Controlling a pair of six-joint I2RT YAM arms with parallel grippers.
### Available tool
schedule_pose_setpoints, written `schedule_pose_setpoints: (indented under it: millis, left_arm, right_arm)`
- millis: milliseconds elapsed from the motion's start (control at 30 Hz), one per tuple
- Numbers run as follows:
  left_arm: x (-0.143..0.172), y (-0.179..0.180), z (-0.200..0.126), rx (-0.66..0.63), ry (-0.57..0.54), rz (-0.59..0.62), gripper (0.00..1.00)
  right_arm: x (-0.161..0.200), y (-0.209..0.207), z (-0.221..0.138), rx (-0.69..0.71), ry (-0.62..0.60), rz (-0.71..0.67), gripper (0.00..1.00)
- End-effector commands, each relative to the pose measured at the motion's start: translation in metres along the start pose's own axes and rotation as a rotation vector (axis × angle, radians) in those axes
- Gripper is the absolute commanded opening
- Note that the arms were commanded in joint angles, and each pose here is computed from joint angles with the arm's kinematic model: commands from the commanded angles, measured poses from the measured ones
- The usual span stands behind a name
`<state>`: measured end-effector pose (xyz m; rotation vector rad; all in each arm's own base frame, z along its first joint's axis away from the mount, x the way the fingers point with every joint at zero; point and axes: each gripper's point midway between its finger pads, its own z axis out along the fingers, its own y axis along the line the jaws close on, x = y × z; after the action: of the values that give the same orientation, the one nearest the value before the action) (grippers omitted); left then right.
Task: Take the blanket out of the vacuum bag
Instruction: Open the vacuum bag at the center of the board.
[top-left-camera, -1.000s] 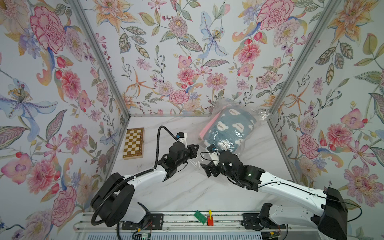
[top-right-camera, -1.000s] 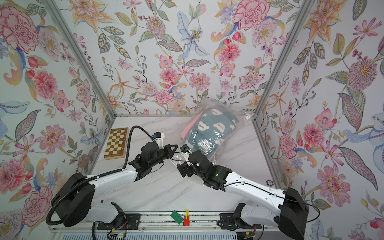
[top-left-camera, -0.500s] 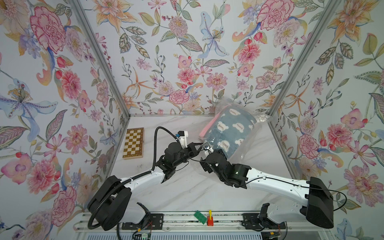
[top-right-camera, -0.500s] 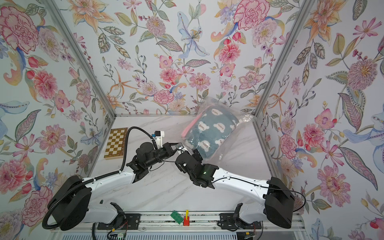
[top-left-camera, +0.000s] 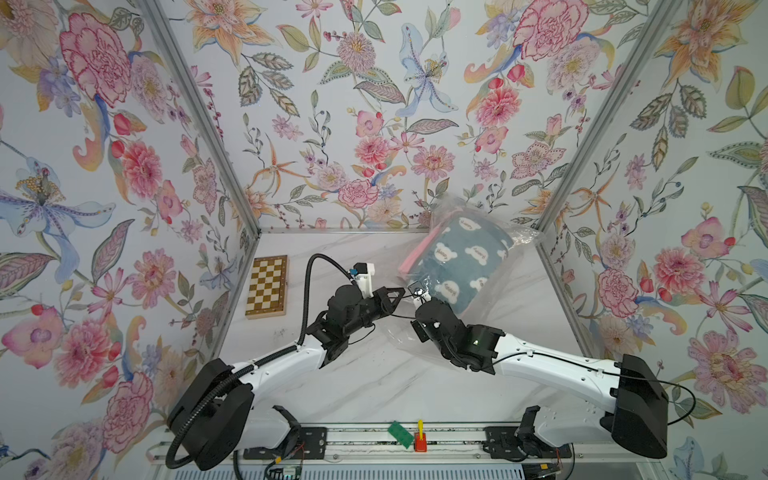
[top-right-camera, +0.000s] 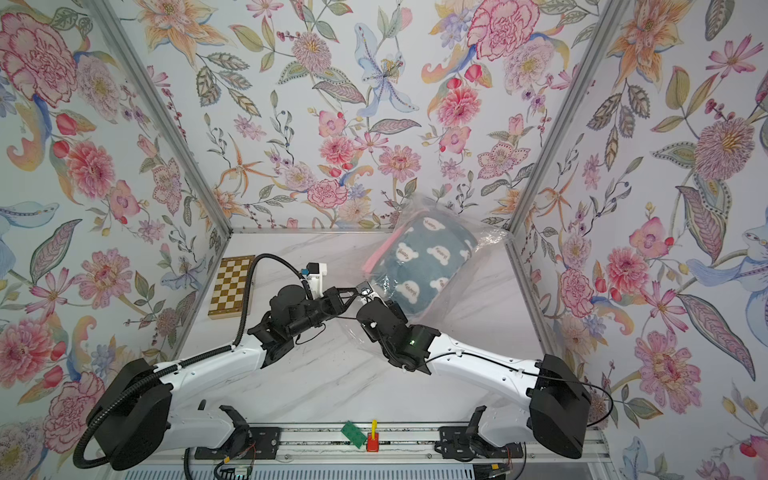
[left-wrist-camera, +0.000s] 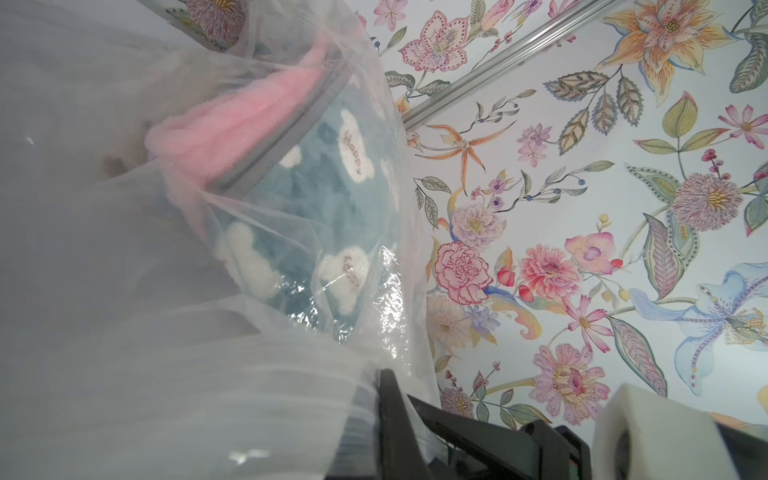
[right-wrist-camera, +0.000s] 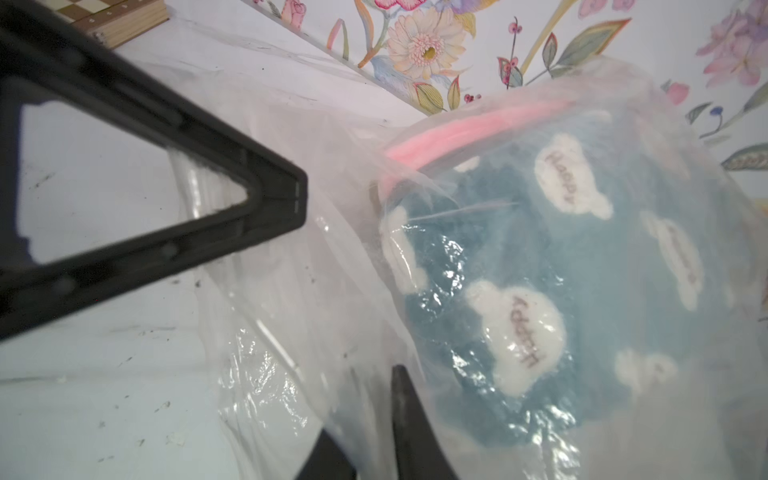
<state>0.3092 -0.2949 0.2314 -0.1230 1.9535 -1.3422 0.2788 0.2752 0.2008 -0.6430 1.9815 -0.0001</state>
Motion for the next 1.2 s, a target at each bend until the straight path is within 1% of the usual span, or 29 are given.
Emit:
schedule_pose_setpoints:
  millis: [0, 67, 133, 167, 233, 333, 433, 533, 633, 767, 900, 1033, 1167]
  left_arm:
    - [-0.013, -0.001, -0.012, -0.038, -0.057, 0.070, 0.24]
    - [-0.014, 0.001, -0.018, -0.040, -0.074, 0.071, 0.44]
    - [-0.013, -0.002, -0.024, -0.021, -0.083, 0.081, 0.56]
    - [-0.012, -0.004, -0.027, -0.010, -0.087, 0.092, 0.61]
    - [-0.008, -0.007, -0.033, 0.006, -0.083, 0.131, 0.67]
    - [0.006, -0.004, -0.040, -0.010, -0.070, 0.200, 0.72]
    - [0.024, 0.001, -0.038, -0.011, -0.037, 0.226, 0.72]
    - [0.042, -0.004, -0.033, 0.030, -0.035, 0.216, 0.71]
    - [0.058, -0.004, -0.029, 0.048, -0.061, 0.183, 0.71]
    - [0.072, 0.004, -0.022, 0.081, -0.094, 0.116, 0.65]
    - [0.080, 0.006, -0.005, 0.115, -0.088, 0.075, 0.60]
    - [0.077, 0.013, 0.007, 0.128, -0.139, 0.011, 0.60]
    - [0.082, 0.015, 0.035, 0.131, -0.119, -0.006, 0.60]
  right_arm:
    - [-0.002, -0.008, -0.002, 0.003, -0.014, 0.011, 0.00]
    - [-0.003, -0.007, -0.002, -0.013, -0.022, 0.022, 0.00]
    - [-0.005, -0.007, -0.003, -0.030, -0.029, 0.039, 0.00]
    - [-0.007, -0.007, -0.004, -0.039, -0.033, 0.051, 0.00]
    - [-0.009, -0.009, -0.004, -0.056, -0.037, 0.069, 0.00]
    - [-0.013, -0.011, -0.006, -0.064, -0.045, 0.082, 0.00]
    - [-0.015, -0.016, -0.008, -0.063, -0.055, 0.092, 0.00]
    - [-0.021, -0.017, -0.011, -0.076, -0.069, 0.095, 0.00]
    - [-0.030, -0.019, -0.016, -0.087, -0.091, 0.091, 0.00]
    - [-0.036, -0.020, -0.022, -0.100, -0.111, 0.095, 0.00]
    - [-0.043, -0.021, -0.029, -0.119, -0.143, 0.107, 0.00]
    - [-0.052, -0.021, -0.038, -0.144, -0.172, 0.120, 0.00]
    - [-0.045, -0.018, -0.038, -0.161, -0.164, 0.117, 0.00]
